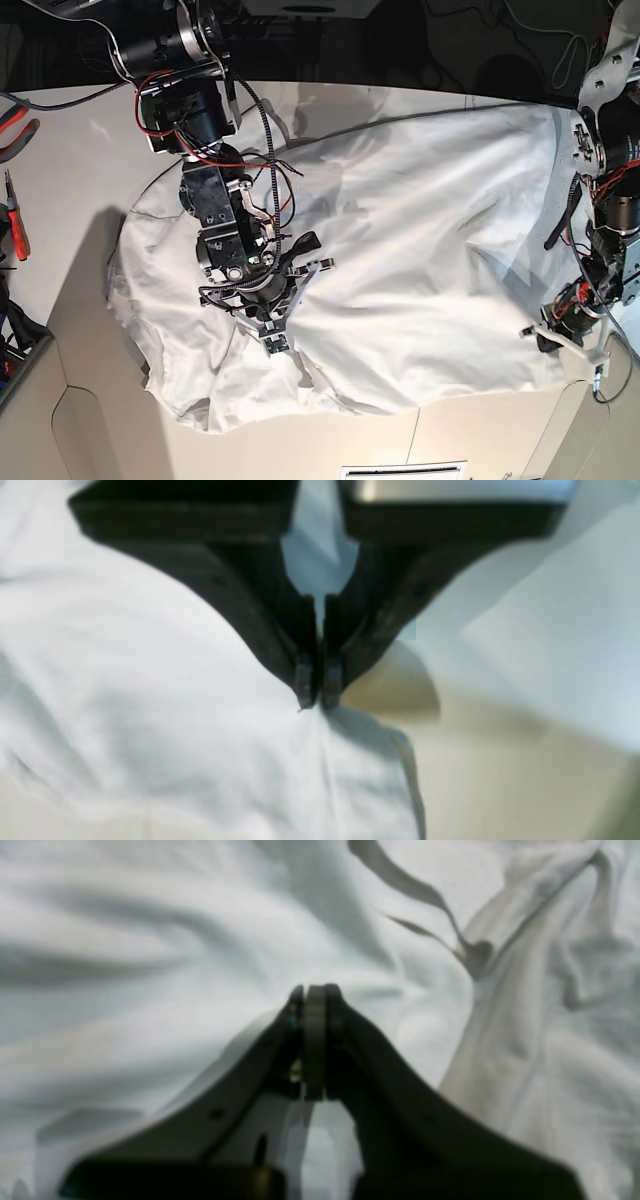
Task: Layout the t-shirt on the table in an organized manner, then fold the t-shirt properly
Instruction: 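Grasp the shirt edge with the left gripper and pull it away from the right gripper, then drag the shirt with the right gripper toward its collar and release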
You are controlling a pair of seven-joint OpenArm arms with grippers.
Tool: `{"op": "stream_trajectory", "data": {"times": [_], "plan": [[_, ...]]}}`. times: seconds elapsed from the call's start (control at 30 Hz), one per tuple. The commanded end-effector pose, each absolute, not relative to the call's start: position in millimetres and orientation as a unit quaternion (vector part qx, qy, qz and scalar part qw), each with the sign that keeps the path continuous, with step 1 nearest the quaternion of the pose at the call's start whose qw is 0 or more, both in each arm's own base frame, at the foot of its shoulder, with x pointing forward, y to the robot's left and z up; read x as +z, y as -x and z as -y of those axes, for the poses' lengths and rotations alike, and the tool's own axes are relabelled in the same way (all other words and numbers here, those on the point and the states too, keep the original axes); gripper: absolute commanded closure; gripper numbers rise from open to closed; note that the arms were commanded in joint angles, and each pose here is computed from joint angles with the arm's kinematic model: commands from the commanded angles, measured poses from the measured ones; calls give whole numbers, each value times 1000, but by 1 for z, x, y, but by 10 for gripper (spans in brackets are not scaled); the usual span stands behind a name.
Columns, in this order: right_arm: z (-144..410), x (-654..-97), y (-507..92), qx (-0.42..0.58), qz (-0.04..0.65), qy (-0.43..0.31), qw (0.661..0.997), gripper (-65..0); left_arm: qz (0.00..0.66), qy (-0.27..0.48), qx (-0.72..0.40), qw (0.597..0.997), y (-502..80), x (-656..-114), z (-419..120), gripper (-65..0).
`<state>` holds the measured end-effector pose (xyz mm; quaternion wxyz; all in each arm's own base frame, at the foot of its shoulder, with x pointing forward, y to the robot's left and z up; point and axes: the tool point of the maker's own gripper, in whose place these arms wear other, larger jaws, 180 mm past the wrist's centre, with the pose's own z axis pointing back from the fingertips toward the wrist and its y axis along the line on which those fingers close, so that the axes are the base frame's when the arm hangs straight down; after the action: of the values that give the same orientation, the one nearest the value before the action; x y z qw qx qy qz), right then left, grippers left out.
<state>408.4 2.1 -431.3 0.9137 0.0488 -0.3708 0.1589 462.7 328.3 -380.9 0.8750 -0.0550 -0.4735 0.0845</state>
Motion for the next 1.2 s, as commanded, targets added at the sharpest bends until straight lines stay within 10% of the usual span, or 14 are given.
{"op": "stream_trajectory", "data": {"times": [0.0,0.23,0.37,0.7,0.9,1.17], "plan": [[-8,-410,-425,159,401,-55,901,0,522,41,80,848,-481,-339,-346,0],[-8,-410,-425,159,401,-55,901,0,587,60,23,807,-509,-272,-339,0],[-8,-410,-425,159,401,-55,901,0,589,54,-1,806,-520,-263,-327,-241],[-1,-405,-432,175,409,-27,895,0,536,-28,11,844,-515,-288,-346,-240],[19,-372,-450,158,445,10,882,0,498,149,-39,854,-492,-298,-294,0],[86,-350,-442,101,419,51,901,0,372,277,8,886,-416,-352,-269,0]]}}
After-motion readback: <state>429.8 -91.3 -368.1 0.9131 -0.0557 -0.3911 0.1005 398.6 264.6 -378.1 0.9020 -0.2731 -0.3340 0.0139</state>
